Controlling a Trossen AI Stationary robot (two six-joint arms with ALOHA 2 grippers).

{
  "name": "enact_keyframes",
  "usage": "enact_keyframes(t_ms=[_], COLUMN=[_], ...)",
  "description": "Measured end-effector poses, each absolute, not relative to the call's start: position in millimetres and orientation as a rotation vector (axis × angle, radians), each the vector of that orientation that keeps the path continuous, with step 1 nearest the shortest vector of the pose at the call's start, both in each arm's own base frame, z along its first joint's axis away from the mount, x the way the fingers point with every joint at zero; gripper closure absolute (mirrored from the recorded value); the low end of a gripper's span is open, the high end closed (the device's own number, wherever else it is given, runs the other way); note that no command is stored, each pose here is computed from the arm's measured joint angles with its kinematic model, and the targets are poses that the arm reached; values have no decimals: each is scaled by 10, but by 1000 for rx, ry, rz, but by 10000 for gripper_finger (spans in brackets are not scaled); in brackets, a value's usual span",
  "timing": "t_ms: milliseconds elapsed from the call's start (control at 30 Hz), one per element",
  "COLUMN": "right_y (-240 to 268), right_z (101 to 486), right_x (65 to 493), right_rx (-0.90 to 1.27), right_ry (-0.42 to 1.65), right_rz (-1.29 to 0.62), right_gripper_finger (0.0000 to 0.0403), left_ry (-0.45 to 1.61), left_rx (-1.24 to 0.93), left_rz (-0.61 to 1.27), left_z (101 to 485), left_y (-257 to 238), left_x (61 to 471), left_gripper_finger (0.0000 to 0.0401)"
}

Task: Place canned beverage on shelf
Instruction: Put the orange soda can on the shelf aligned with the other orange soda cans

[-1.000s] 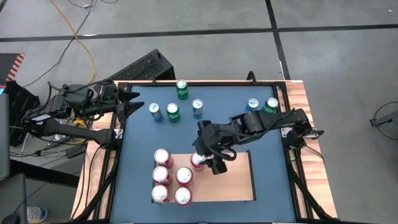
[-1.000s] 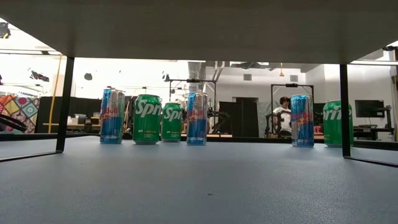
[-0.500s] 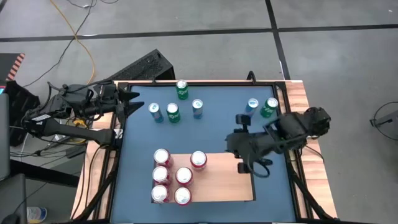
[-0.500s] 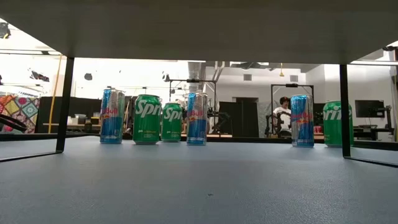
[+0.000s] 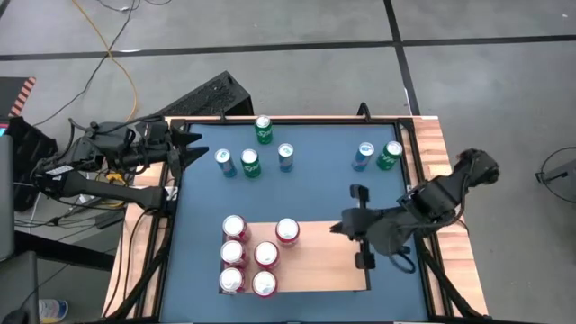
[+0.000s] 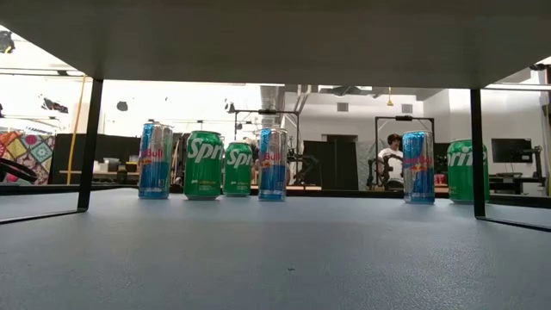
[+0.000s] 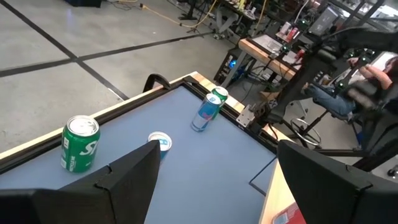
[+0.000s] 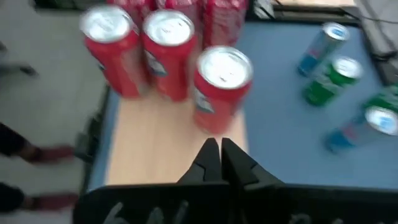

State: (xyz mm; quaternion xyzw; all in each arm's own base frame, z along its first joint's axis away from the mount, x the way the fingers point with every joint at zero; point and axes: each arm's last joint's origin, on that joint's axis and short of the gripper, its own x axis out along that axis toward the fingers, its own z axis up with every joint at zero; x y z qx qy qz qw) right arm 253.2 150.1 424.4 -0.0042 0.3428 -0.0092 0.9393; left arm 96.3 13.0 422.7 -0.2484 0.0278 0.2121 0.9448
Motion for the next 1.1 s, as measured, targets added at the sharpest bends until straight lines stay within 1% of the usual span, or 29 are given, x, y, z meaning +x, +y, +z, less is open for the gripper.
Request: enact_keyframes(t_ms=[100, 233, 367, 500, 567, 867, 1100], right_y=[1428, 1325, 1285, 1251, 1235, 1117, 1100], right_z=[4014, 3679, 3365, 3175, 3072, 2876, 2833], right_x=[2540, 2517, 2566, 2658, 2716, 3051, 3122], right_rx=[70, 162, 198, 212, 209, 253, 266], right_ry=[603, 540, 530, 517, 543, 569, 564], right_rz=[5, -17, -40, -62, -63, 14, 30], right_gripper_finger=[402, 403, 403, 403, 403, 403, 403], left_ry=[56, 54, 49, 46, 46, 46, 47], left_rx=[-509, -509, -524, -525, -525, -522, -520], left_rz=[432, 436, 442, 453, 454, 466, 465], left_z=[4227, 4227, 4227, 4227, 4227, 4224, 4224], left_y=[130, 131, 133, 136, 136, 139, 139], left_x=[963, 963, 962, 962, 961, 960, 960], left_gripper_finger=[92, 92, 92, 92, 92, 92, 92])
